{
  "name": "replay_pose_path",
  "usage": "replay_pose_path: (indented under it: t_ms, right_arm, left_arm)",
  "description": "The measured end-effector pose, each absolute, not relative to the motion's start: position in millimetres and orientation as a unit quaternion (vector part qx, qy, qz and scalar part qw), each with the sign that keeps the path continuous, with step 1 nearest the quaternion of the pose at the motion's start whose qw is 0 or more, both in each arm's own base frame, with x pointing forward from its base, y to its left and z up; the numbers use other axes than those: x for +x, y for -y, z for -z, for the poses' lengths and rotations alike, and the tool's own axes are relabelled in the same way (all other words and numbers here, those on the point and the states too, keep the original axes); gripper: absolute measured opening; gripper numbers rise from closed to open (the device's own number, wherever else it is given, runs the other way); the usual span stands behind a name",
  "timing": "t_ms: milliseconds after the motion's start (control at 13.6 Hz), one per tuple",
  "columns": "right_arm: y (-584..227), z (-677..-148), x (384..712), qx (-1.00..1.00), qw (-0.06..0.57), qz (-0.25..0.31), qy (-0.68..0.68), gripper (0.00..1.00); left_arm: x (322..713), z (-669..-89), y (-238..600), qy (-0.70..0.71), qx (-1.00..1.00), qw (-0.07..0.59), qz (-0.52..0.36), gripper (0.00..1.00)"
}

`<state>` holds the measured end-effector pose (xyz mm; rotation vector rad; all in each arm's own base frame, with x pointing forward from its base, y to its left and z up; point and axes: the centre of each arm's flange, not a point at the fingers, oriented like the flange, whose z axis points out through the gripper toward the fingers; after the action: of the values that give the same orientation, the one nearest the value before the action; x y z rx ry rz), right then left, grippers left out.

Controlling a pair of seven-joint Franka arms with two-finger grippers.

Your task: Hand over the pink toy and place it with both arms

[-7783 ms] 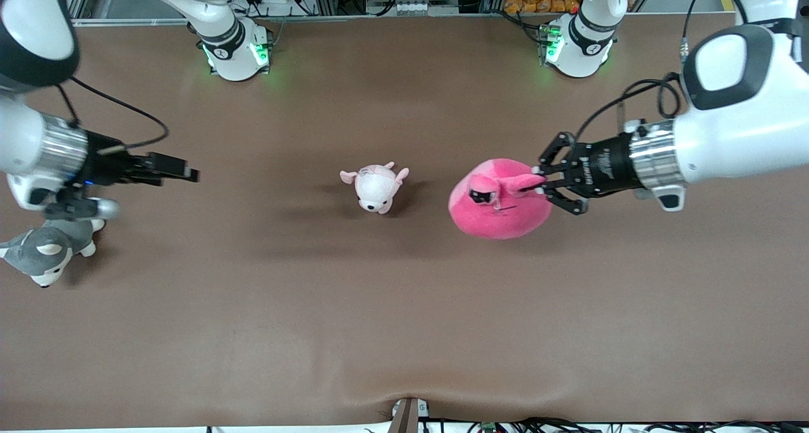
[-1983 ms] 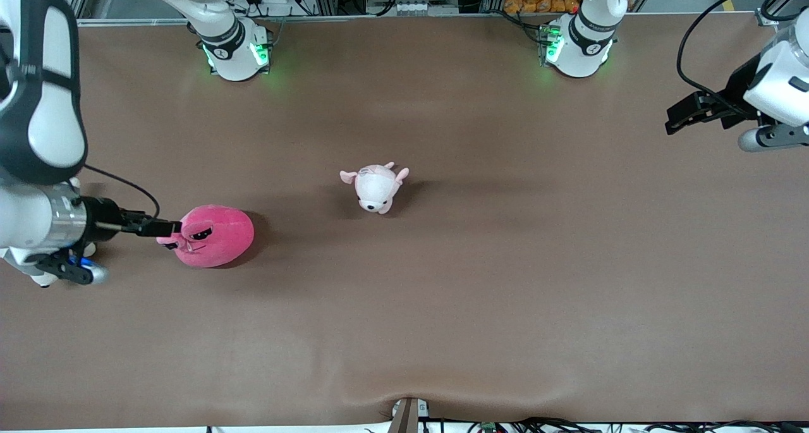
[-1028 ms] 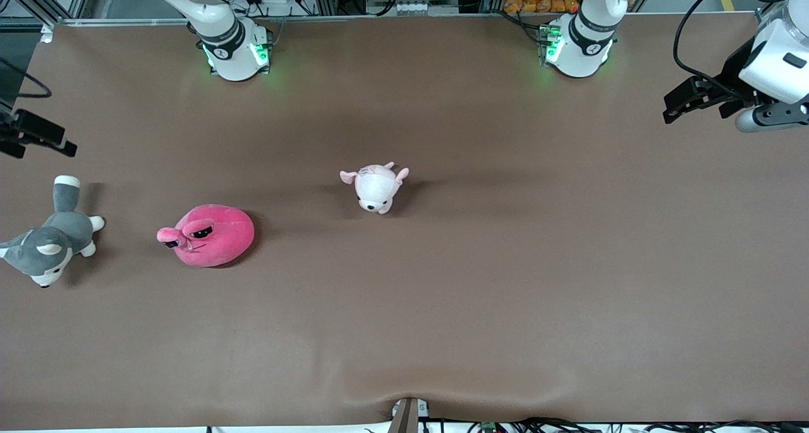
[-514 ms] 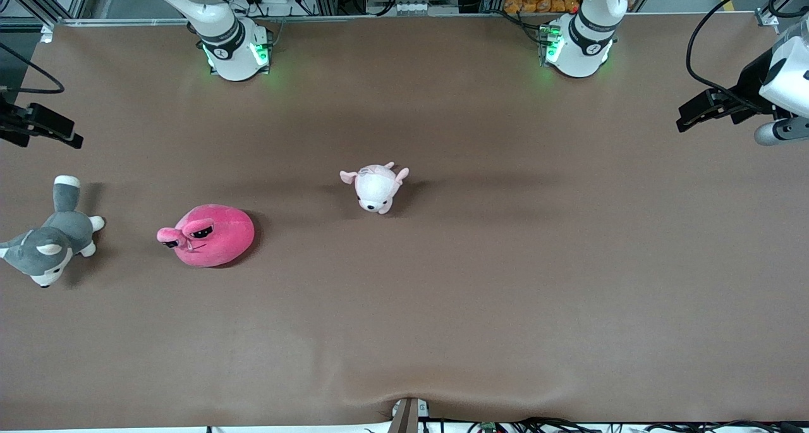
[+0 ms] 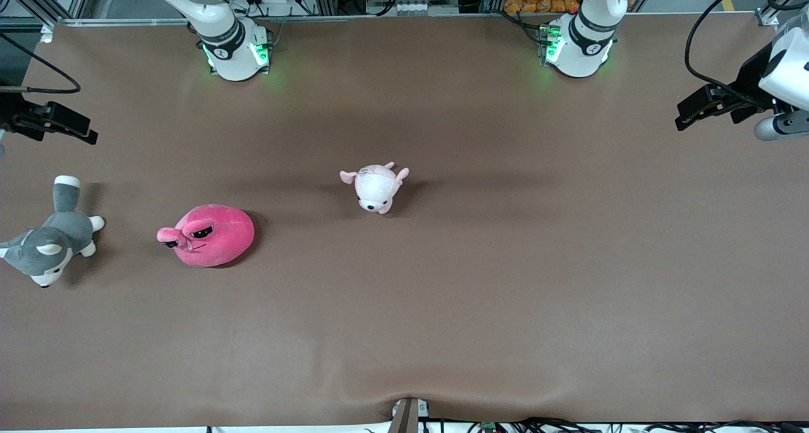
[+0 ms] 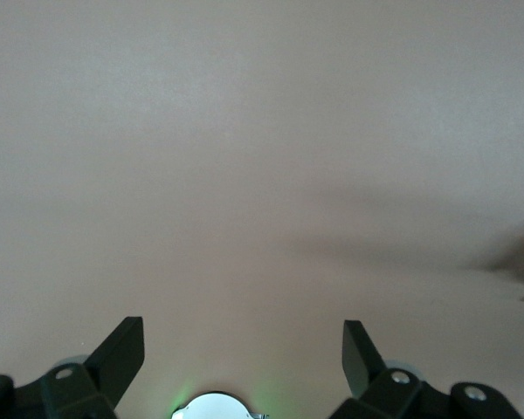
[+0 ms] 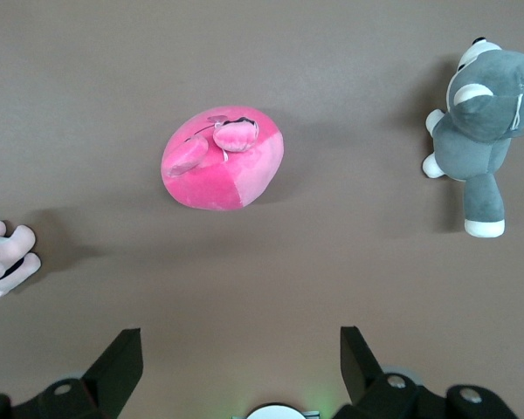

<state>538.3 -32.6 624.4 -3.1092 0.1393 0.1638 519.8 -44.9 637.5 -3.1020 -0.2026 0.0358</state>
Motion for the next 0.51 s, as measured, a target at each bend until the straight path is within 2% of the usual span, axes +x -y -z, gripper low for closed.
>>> replay_pose_path:
  t_ms: [514]
  right_arm:
    - [28.1, -624.0, 536.7, -0.997, 0.012, -0.059, -0.041, 1.00]
  left_arm:
    - [515.6, -648.0, 48.9, 0.062, -0.998, 0.017, -0.016, 1.00]
